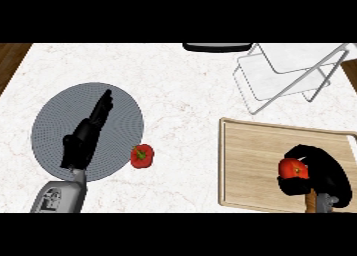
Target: Pick the tomato from the tray and place it in the tiered shelf
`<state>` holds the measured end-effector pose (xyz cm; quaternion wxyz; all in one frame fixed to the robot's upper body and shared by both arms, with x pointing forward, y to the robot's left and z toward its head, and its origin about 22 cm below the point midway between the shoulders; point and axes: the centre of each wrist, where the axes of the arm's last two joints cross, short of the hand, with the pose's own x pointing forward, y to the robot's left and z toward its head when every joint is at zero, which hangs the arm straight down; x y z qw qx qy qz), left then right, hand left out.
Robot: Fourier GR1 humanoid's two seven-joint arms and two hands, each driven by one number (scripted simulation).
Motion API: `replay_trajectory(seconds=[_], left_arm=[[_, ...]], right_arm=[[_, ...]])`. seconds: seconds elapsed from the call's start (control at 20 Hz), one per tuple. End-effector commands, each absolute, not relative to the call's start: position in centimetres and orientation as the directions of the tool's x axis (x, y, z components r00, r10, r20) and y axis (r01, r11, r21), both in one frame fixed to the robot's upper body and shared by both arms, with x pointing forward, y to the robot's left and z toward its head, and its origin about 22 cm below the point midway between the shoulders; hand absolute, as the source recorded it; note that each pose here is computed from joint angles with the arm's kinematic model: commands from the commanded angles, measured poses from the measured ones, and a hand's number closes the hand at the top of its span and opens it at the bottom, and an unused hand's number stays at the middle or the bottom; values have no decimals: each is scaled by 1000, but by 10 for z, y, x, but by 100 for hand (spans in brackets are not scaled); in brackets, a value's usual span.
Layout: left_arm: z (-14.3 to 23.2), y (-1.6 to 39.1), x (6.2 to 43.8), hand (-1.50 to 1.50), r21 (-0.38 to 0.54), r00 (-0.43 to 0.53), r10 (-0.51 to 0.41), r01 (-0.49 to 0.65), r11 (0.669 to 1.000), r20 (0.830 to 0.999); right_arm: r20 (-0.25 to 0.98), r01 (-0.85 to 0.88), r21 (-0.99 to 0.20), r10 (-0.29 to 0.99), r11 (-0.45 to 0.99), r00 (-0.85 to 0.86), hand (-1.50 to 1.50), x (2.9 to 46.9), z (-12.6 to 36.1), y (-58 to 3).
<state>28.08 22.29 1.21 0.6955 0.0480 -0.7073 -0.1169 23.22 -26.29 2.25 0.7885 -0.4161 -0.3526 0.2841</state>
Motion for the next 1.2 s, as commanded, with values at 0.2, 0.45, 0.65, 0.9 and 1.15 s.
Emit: replay_trajectory(seconds=[0.2, 0.45, 0.65, 0.9, 1.15], left_arm=[[9, 221, 288, 0, 239, -30, -237, 96, 966, 971], [19, 220, 294, 0, 235, -31, -233, 110, 966, 972], [16, 230, 289, 0, 220, -25, -219, 99, 970, 975], [7, 235, 280, 0, 235, -11, -235, 77, 969, 972], [16, 227, 287, 0, 226, -35, -224, 74, 971, 974]], right_arm=[[323, -319, -871, 925, 374, 201, 150, 220, 15, -195], [342, -354, -884, 939, 305, -45, 150, 227, 17, -123], [457, -317, -852, 887, 417, -60, 150, 218, 19, -113], [709, -178, -703, 698, 689, -102, 150, 186, 71, -127], [717, -37, -692, 681, 721, -152, 150, 172, 127, -138]])
